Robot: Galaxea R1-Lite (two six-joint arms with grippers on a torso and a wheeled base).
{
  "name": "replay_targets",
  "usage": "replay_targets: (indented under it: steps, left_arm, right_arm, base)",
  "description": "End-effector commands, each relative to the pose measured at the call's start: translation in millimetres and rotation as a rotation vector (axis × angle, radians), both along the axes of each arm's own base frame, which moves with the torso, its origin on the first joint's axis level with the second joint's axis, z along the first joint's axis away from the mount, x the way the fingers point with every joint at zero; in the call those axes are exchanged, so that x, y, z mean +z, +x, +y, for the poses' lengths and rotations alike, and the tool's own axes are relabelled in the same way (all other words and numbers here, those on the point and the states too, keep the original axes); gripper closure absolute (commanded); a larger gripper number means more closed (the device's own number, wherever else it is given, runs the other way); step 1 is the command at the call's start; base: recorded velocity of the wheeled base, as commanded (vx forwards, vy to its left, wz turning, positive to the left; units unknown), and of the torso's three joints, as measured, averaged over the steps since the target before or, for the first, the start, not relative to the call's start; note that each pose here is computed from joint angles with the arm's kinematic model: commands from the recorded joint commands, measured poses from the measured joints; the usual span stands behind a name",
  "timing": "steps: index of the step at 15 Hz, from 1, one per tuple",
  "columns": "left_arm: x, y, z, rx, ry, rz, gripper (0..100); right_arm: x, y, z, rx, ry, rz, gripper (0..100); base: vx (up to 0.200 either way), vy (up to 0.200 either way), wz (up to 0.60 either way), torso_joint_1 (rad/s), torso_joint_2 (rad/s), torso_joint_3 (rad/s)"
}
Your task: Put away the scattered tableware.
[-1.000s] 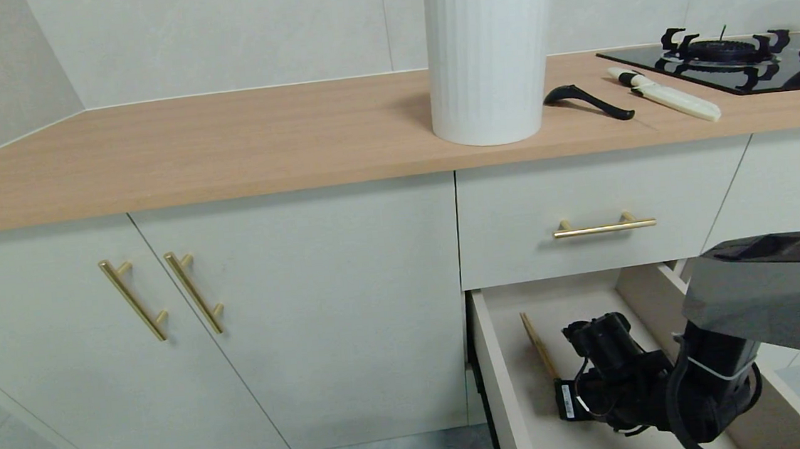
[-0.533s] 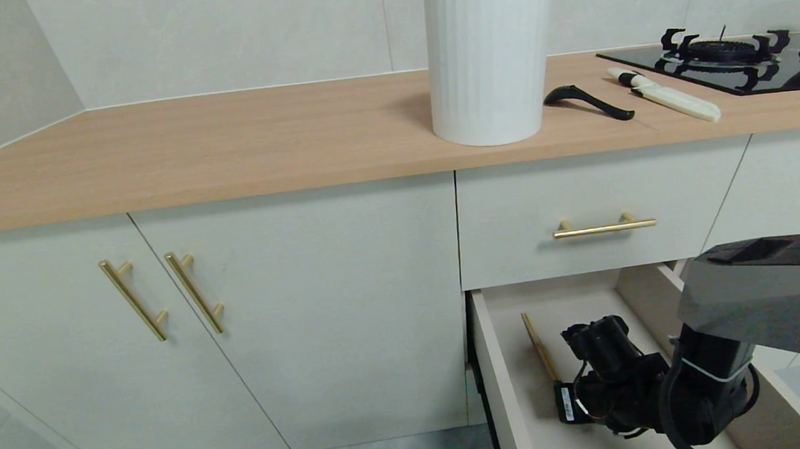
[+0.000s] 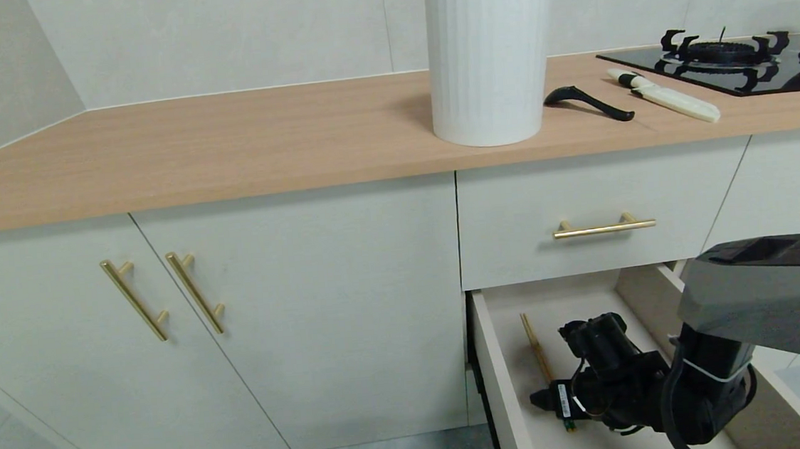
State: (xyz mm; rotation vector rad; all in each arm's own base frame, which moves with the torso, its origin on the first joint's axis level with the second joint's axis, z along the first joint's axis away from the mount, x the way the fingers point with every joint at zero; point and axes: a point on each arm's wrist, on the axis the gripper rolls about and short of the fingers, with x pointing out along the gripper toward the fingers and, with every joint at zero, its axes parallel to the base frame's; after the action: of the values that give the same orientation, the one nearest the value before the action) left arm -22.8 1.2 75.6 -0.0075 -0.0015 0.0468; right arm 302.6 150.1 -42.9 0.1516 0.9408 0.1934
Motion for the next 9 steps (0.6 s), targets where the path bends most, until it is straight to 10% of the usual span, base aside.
replay_targets:
  steps: [1, 5, 9]
  left_arm:
    - [0.0, 0, 0.0, 0.001, 0.000, 0.000, 0]
    - [0.0, 0, 0.0, 0.001, -0.002, 0.000, 0]
    - [0.0, 0, 0.0, 0.001, 0.000, 0.000, 0]
  right_arm:
    - [0, -1, 0, 0.000, -0.001, 0.004, 0]
    - [6, -2, 1, -0.038, -0.060, -0.039, 0]
    - [77, -12, -3, -0.043, -0.049, -0.233, 0]
  base:
    - [0.000, 0.000, 0.00, 0.000, 0.00, 0.000]
    - [0.000, 0.000, 0.00, 0.000, 0.00, 0.000]
    - [0.000, 0.000, 0.00, 0.000, 0.00, 0.000]
